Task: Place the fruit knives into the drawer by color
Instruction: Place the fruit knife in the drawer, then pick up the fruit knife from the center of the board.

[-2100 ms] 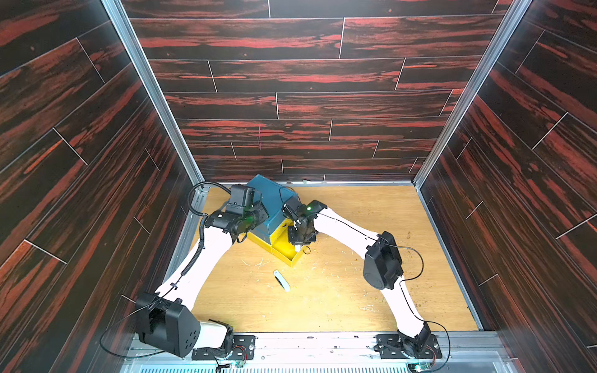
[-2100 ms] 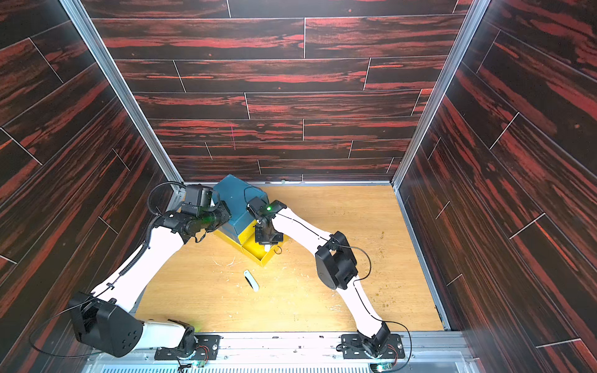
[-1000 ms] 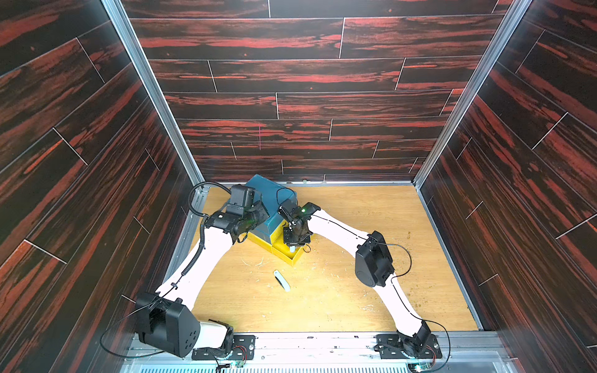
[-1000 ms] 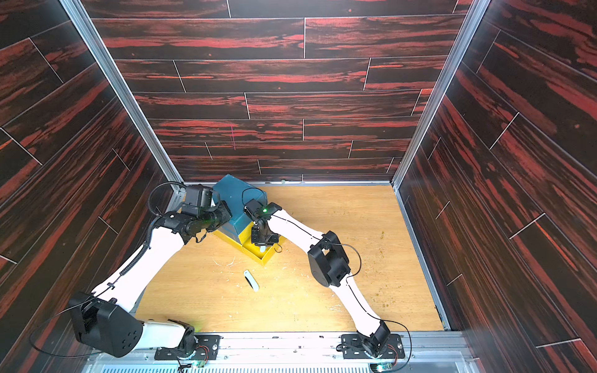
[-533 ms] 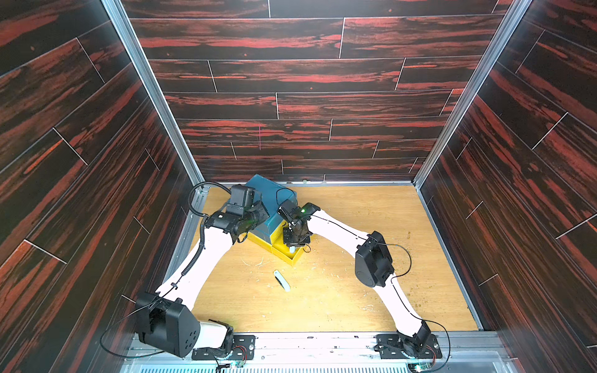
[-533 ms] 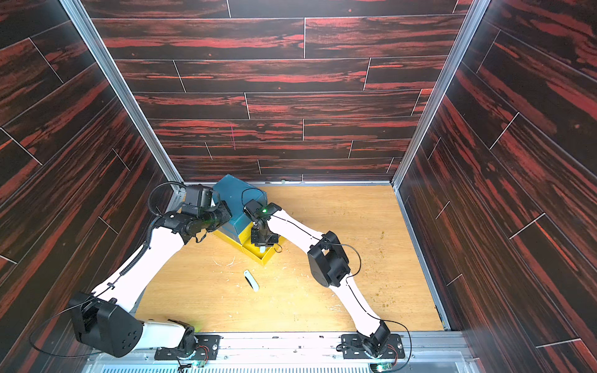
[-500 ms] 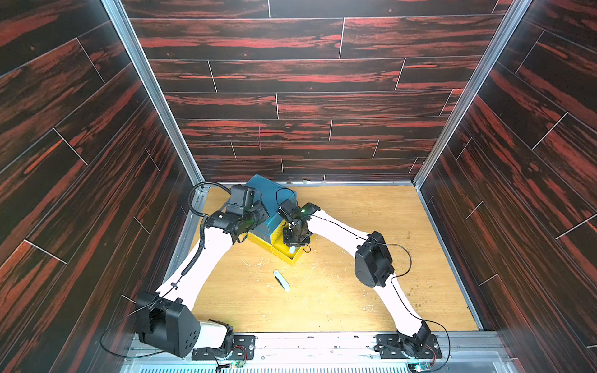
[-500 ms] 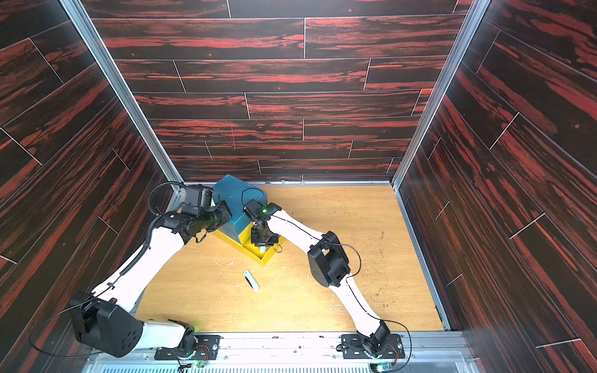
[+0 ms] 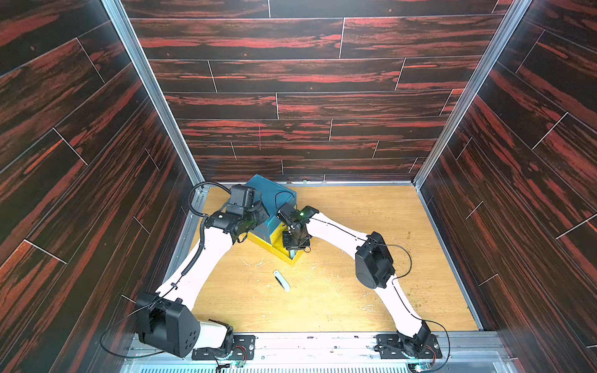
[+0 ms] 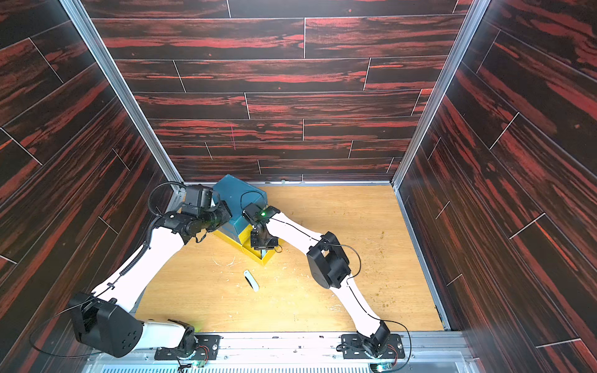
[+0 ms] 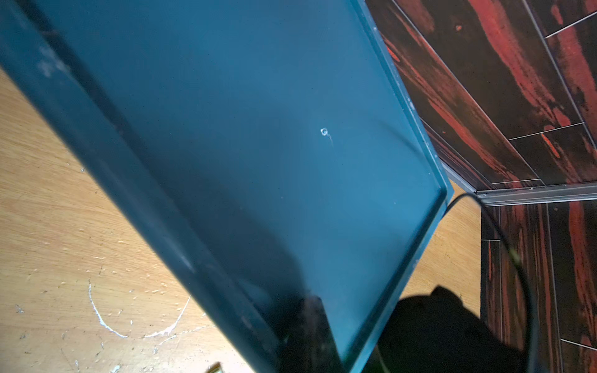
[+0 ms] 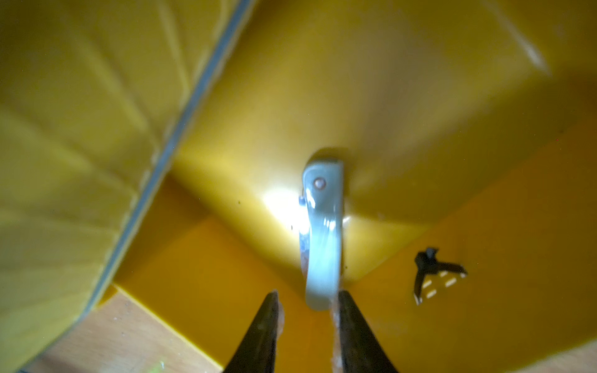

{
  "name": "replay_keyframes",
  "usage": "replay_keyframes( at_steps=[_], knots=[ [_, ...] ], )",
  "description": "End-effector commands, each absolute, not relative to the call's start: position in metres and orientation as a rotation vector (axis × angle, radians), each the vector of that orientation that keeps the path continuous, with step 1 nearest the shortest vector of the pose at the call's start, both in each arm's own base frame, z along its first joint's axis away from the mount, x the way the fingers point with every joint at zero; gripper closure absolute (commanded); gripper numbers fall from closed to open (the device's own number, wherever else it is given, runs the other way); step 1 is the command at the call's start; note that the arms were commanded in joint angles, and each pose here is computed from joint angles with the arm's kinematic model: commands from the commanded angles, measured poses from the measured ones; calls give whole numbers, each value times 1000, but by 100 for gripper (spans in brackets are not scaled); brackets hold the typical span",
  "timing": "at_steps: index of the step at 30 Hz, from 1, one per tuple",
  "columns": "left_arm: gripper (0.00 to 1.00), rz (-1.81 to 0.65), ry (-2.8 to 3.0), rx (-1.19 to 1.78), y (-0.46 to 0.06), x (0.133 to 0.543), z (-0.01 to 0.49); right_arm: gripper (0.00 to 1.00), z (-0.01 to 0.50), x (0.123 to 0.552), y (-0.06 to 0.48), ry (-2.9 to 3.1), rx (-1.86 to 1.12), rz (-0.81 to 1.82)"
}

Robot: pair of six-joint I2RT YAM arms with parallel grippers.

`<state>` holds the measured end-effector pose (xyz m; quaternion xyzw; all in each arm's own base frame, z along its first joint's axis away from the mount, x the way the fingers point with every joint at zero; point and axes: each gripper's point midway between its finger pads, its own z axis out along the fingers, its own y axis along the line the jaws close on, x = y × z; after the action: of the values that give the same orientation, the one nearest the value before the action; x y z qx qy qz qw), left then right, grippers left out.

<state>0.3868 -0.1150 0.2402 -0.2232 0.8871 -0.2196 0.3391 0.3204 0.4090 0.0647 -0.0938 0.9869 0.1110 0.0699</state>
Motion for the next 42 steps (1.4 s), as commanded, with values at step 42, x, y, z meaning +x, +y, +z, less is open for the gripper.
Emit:
replay_keyframes(
  at_steps=[42],
  knots=[
    [100,-555,2292,-633,-90,377,250,43,31,183,438,2822,-1115,180]
  ],
)
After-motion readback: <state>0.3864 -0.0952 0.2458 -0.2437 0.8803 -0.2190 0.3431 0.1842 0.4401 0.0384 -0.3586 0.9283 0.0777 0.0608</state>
